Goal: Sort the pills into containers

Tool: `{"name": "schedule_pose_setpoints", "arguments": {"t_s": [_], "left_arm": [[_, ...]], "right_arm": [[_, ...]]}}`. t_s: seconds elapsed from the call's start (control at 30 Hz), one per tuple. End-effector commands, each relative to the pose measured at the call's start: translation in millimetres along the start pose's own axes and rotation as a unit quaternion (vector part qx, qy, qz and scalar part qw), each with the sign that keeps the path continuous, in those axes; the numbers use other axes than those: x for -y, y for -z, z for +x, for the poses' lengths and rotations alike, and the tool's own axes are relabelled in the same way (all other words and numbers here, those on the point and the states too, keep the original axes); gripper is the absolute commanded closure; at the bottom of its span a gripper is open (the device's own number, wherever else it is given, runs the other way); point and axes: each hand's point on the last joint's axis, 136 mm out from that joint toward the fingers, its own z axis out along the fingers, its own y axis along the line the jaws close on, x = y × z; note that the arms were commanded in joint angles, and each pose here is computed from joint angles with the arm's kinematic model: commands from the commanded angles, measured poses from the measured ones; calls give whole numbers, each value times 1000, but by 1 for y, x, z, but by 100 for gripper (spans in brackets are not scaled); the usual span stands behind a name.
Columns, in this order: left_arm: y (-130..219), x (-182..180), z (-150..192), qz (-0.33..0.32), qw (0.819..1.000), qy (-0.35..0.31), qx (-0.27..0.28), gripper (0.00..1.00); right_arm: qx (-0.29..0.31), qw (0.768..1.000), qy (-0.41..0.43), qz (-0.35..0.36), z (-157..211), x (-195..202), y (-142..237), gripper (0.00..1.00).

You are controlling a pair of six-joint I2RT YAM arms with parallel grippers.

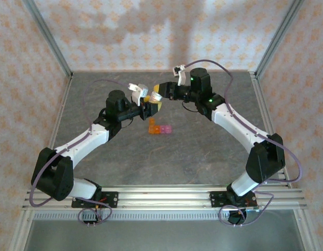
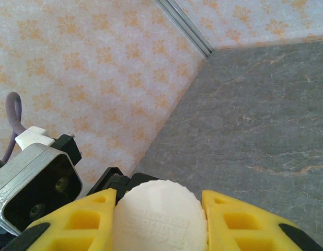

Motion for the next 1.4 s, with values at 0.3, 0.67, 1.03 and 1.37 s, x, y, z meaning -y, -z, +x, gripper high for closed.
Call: {"name": "schedule_pose_setpoints", "arguments": {"t_s": [0.3,0.67,1.03,1.37], "left_arm": [[7,1,-24,-4,999,-27,38,100],[8,0,-24,-7,999,-27,38,100],[8,-1,-25,-8,999,-26,39,100],[7,-1,-23,-7,999,-26,37,100]], "right_arm": [[30,999,0,36,-10,17,14,49],[30,998,1,52,-5,22,23,43],[34,998,-2,55,-1,21,35,41],[35,998,-9,44,-1,20,32,41]]}}
